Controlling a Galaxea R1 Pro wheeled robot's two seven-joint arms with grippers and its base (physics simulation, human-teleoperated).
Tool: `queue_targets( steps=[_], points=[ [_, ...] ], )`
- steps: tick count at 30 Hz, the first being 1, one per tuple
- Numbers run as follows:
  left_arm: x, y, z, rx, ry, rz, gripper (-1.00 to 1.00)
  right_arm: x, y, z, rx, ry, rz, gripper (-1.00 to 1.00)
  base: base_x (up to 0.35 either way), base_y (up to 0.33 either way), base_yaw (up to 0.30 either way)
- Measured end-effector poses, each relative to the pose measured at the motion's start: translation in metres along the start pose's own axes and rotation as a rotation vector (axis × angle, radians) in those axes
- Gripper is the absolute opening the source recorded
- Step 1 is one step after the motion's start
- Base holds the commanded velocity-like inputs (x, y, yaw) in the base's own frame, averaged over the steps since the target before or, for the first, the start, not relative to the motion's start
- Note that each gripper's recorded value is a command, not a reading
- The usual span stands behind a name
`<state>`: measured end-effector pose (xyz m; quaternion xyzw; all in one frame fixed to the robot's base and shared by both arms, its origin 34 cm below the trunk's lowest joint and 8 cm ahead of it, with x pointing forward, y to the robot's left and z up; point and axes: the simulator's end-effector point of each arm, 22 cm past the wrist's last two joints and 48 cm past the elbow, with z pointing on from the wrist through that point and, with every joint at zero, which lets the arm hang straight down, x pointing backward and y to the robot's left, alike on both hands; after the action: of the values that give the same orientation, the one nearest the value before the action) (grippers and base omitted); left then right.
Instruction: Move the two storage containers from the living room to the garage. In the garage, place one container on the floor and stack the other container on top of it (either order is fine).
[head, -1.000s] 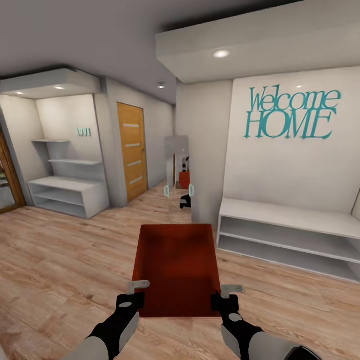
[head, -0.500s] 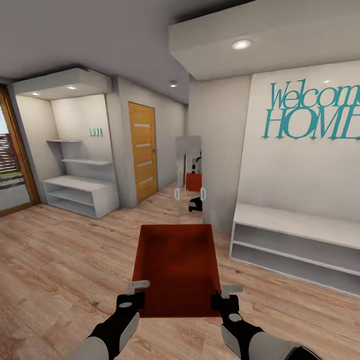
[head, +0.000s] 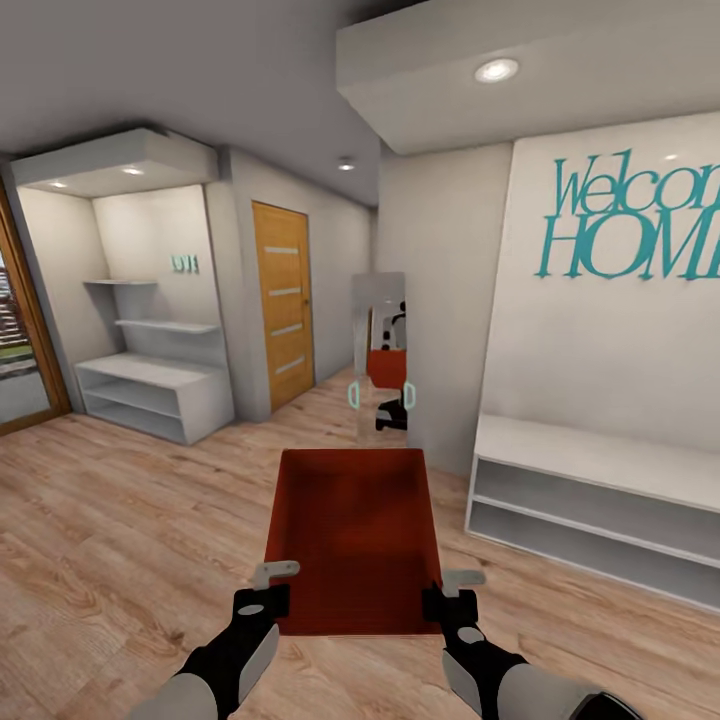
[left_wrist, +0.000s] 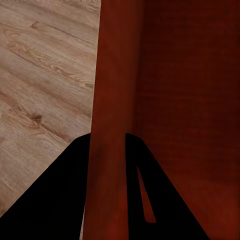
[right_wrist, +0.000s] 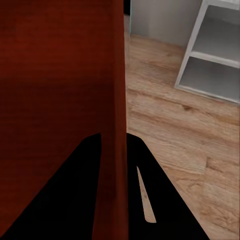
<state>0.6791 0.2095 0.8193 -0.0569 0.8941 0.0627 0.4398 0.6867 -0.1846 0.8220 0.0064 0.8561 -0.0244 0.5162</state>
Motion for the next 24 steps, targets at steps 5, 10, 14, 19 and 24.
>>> queue_targets(
  steps=[5, 10, 14, 19, 24],
  points=[
    [-0.0007, -0.0001, 0.0000, 0.000, -0.002, 0.000, -1.00, -0.0004, -0.0001, 0.0000, 0.000, -0.002, 0.001, -1.00, 0.323, 0.000, 0.157],
    [-0.0004, 0.0000, 0.0000, 0.000, -0.001, 0.000, -1.00, -0.0003, 0.0000, 0.0000, 0.000, -0.001, 0.001, -1.00, 0.323, 0.000, 0.258],
    [-0.0008, -0.0001, 0.0000, 0.000, -0.002, 0.001, -1.00, -0.0004, -0.0001, 0.0000, 0.000, -0.002, 0.001, -1.00, 0.323, 0.000, 0.275],
    [-0.0007, 0.0000, 0.0000, 0.000, -0.002, 0.001, -1.00, -0.0004, 0.0000, 0.0000, 0.000, -0.002, 0.001, -1.00, 0.323, 0.000, 0.276],
    [-0.0006, 0.0000, 0.0000, 0.000, -0.002, 0.000, -1.00, -0.0004, 0.0000, 0.0000, 0.000, -0.002, 0.001, -1.00, 0.323, 0.000, 0.276]
  ],
)
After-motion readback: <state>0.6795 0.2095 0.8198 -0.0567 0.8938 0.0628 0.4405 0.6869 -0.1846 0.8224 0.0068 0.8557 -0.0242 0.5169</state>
